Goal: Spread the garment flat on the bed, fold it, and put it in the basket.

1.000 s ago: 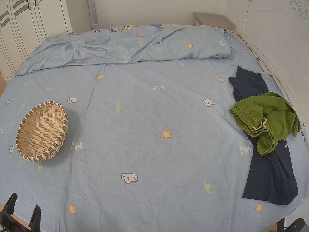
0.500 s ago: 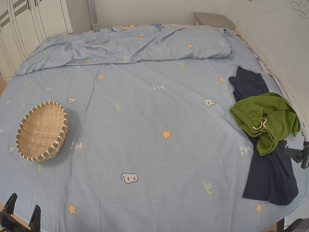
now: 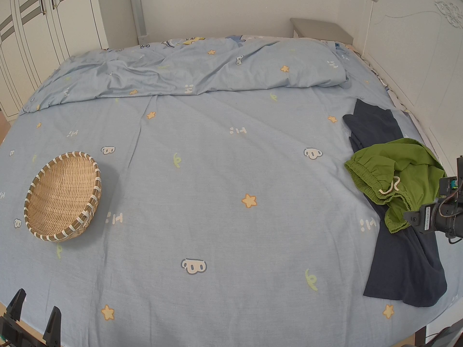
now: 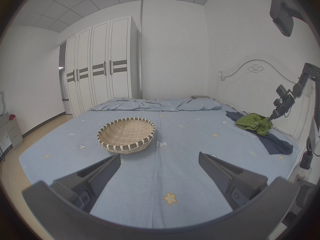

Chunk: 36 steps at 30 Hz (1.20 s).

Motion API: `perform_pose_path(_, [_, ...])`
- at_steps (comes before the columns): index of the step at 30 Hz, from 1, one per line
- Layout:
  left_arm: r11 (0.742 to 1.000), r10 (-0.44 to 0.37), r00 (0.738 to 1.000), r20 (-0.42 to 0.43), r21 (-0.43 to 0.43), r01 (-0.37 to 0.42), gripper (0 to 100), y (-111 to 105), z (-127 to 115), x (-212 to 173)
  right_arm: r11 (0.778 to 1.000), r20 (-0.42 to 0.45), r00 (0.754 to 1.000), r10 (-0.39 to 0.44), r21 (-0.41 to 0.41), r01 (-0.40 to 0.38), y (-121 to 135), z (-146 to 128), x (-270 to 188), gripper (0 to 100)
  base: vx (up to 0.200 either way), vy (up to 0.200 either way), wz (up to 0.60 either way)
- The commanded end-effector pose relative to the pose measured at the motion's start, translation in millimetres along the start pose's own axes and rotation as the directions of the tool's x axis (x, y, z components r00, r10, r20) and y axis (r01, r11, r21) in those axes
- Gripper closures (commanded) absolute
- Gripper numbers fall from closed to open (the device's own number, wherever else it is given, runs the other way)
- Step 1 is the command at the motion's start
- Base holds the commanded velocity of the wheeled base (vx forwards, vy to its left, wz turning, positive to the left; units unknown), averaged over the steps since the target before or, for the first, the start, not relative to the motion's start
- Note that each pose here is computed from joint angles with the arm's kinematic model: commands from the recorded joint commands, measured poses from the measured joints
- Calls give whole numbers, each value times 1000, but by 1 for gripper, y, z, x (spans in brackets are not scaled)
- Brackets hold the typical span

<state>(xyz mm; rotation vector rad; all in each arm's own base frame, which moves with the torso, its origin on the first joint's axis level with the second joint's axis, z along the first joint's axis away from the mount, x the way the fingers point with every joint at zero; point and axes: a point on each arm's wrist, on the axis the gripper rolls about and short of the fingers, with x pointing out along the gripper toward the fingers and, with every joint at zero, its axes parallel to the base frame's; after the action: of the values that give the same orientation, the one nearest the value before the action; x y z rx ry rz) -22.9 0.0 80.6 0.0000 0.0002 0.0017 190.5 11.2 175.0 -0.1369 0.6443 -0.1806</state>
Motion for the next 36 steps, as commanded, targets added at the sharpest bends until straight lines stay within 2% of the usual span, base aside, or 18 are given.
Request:
perform_pose_path(1, [1000,0,1000,-11,0,0,0,0,-5,1,999,-84,995,-45,-32,42,11,-3,38,0,0,0,0])
perform_pose_path(7, [1000,0,1000,-11,0,0,0,0,-5,1,994,-73,992,-106,-34,103,16,-1,59,0,0,0,0])
perform_pose_path(12, [1000,0,1000,-11,0,0,0,0,-5,1,993,-53,992,-115,-20,114,15,2,64,0,0,0,0])
perform_pose_path(18, [1000,0,1000,-11,0,0,0,0,-5,1,991,-70,988,-137,-9,136,12,4,78,0,0,0,0])
perform_pose_path(22, [1000,0,1000,-11,0,0,0,0,-5,1,989,-41,988,-148,11,148,10,7,85,0,0,0,0])
perform_pose_path(30, [1000,0,1000,-11,0,0,0,0,-5,1,985,-60,984,-167,22,169,7,9,101,0,0,0,0])
perform_pose_path(31, [1000,0,1000,-11,0,0,0,0,-5,1,986,-57,985,-166,23,167,7,9,102,100,0,0,0])
perform_pose_path(36, [1000,0,1000,-11,0,0,0,0,-5,1,987,-29,987,-158,36,159,8,14,111,100,0,0,0])
